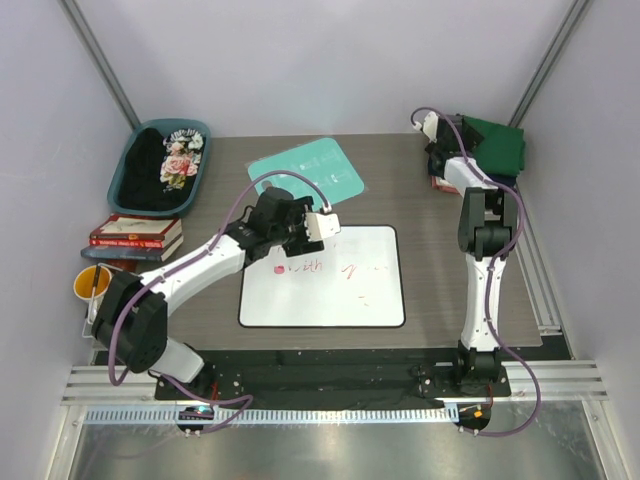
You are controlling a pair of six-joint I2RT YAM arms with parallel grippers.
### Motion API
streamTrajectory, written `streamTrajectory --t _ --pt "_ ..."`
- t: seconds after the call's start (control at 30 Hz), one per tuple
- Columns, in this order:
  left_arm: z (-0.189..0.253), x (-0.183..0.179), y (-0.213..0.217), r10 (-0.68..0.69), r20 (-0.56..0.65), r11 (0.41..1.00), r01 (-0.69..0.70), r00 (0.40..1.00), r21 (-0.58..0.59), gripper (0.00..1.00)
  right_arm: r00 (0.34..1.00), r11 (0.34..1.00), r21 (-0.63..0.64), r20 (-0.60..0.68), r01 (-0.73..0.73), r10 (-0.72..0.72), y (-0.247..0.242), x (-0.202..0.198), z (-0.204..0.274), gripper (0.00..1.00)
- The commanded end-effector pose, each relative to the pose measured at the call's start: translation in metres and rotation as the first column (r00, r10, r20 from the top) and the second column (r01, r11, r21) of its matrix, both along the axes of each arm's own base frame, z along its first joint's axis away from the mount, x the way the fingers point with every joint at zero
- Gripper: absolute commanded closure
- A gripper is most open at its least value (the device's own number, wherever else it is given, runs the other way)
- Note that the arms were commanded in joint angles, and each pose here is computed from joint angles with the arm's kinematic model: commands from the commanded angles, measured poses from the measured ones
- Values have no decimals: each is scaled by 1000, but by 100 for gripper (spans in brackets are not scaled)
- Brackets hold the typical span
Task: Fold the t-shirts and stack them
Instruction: Put the neatly folded tshirt into the corner of the board with the right arm
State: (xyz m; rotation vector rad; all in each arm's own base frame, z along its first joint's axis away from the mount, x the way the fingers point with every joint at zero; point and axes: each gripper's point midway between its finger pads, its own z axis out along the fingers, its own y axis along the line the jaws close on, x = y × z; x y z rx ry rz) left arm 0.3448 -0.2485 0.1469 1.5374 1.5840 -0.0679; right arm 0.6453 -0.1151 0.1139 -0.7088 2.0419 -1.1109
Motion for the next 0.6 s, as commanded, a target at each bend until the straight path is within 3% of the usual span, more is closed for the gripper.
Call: streamTrajectory --t 0.0,0.1,0.23,0.3,0.33,0.37,0.4,0.57 --pt "18 6 -13 -33 22 999 34 999 -28 24 991 994 84 -102 -73 82 48 -22 -21 10" --pt "25 9 -20 -43 34 998 45 998 -34 24 997 998 60 -68 -36 40 39 -24 -2 8" --pt "35 14 -20 -28 60 999 31 998 -38 25 997 995 100 73 6 -13 37 -37 74 5" --pt "43 16 -15 3 78 999 0 997 -39 24 992 983 183 119 15 -37 45 -51 102 0" --pt "52 16 -12 24 92 998 -19 995 -53 18 982 973 229 184 -8 -36 55 -63 143 0" --pt "57 16 -9 41 99 997 -35 994 -63 5 986 954 300 160 5 -56 62 -78 145 0" --pt "60 15 -6 68 95 995 -61 993 -73 0 985 934 358 167 -24 -39 75 -86 154 1" --pt "107 7 15 227 90 957 -205 970 -203 0 985 807 581 174 -105 3 118 -167 211 0"
